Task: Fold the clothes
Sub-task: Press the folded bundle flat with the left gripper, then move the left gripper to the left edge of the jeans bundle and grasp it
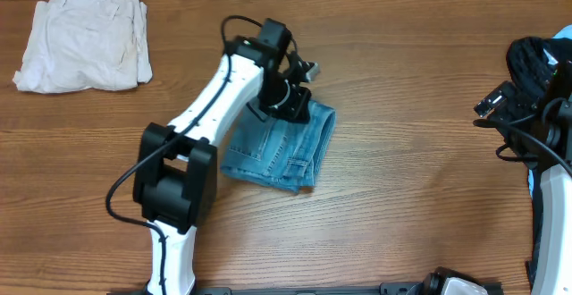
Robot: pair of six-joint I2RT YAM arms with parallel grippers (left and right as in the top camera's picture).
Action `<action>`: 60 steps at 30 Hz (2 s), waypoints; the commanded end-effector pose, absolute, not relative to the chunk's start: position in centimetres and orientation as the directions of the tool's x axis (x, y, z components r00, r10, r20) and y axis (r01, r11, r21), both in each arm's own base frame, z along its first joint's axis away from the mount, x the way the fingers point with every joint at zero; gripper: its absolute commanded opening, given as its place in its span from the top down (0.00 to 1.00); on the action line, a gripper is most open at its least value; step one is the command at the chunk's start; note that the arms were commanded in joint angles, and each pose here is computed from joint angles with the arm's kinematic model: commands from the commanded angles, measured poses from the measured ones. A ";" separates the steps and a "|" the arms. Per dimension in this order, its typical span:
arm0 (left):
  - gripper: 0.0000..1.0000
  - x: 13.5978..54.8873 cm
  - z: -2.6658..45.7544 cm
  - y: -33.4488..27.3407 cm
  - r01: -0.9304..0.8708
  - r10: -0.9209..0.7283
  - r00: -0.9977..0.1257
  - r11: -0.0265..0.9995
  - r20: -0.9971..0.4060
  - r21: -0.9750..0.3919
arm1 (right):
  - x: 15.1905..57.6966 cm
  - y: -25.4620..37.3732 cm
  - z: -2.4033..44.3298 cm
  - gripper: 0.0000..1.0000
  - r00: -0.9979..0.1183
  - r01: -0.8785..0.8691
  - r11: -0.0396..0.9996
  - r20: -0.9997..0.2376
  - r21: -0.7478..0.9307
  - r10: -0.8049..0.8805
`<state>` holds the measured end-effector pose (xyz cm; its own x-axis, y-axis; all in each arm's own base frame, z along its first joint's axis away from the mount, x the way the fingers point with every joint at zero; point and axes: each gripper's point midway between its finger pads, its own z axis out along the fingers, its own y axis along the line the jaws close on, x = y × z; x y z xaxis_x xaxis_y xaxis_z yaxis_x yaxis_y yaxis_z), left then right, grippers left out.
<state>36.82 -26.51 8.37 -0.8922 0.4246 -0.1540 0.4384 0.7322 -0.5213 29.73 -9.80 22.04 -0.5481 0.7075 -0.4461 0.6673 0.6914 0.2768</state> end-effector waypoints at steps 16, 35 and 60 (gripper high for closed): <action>0.85 38.0 13.9 -22.4 0.385 0.361 -0.921 0.794 -0.144 -0.470 | 29.9 -10.2 22.6 0.00 -0.531 0.672 0.686 -0.465 0.277 0.708; 0.02 40.0 9.3 -9.2 0.287 0.286 -0.953 0.749 -0.099 -0.598 | 29.9 -10.2 22.6 0.00 -0.531 0.672 0.686 -0.465 0.277 0.708; 0.02 35.8 0.9 -14.7 0.053 0.332 -0.920 0.628 0.206 -0.776 | 29.9 -10.2 22.6 0.00 -0.531 0.672 0.686 -0.465 0.277 0.708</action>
